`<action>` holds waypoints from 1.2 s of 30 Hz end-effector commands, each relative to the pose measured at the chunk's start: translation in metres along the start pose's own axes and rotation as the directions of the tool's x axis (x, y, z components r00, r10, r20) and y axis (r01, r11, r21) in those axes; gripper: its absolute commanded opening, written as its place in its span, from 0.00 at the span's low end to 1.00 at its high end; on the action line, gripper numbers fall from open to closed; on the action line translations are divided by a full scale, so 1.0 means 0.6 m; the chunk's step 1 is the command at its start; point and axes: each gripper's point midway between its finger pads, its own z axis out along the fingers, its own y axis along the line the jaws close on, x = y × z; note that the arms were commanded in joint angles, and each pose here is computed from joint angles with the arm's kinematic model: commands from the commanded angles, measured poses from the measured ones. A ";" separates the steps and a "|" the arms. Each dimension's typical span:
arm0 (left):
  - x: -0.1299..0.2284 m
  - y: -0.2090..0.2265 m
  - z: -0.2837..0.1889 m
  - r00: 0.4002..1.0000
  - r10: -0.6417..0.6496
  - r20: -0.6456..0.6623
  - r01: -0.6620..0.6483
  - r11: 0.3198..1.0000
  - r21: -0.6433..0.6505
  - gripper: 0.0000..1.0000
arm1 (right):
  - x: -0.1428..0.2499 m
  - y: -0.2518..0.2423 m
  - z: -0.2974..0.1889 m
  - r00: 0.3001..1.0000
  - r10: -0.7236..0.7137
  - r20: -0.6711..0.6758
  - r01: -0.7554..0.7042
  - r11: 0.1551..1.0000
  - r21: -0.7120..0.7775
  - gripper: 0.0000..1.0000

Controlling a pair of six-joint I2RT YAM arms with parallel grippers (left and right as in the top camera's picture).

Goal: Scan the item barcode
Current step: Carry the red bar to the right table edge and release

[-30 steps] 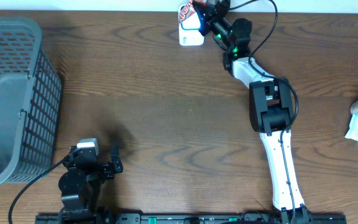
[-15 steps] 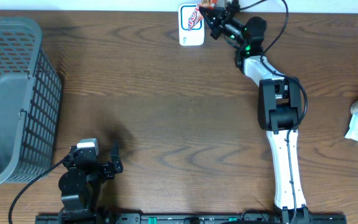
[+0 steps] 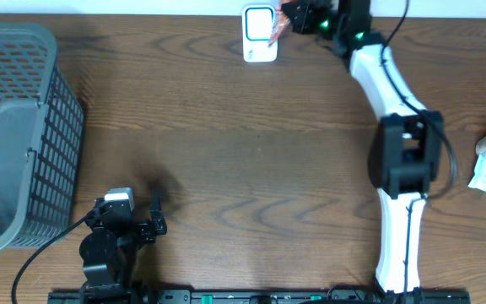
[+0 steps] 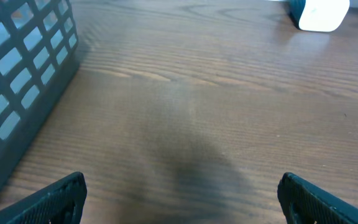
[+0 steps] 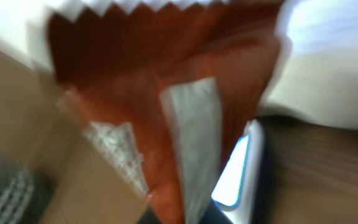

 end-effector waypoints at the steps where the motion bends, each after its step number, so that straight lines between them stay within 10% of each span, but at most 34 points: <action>1: 0.011 -0.005 0.004 1.000 -0.001 -0.016 0.002 1.000 0.017 0.98 | -0.079 -0.053 -0.114 0.992 -0.101 0.076 0.059 0.900 0.432 0.01; 14: 0.011 -0.005 0.004 1.000 -0.001 -0.016 0.002 1.000 0.017 0.98 | 0.100 -0.344 -0.417 0.934 0.297 -0.200 0.091 0.342 0.935 0.01; 25: 0.011 -0.005 0.004 1.000 -0.001 -0.016 0.002 1.000 0.017 0.98 | 0.275 -0.533 -0.512 0.842 0.491 -0.223 0.117 0.236 0.965 0.01; 36: 0.011 -0.005 0.004 1.000 -0.001 -0.016 0.002 1.000 0.017 0.98 | 0.297 -0.584 -0.616 0.822 0.555 -0.125 0.059 0.136 0.989 0.01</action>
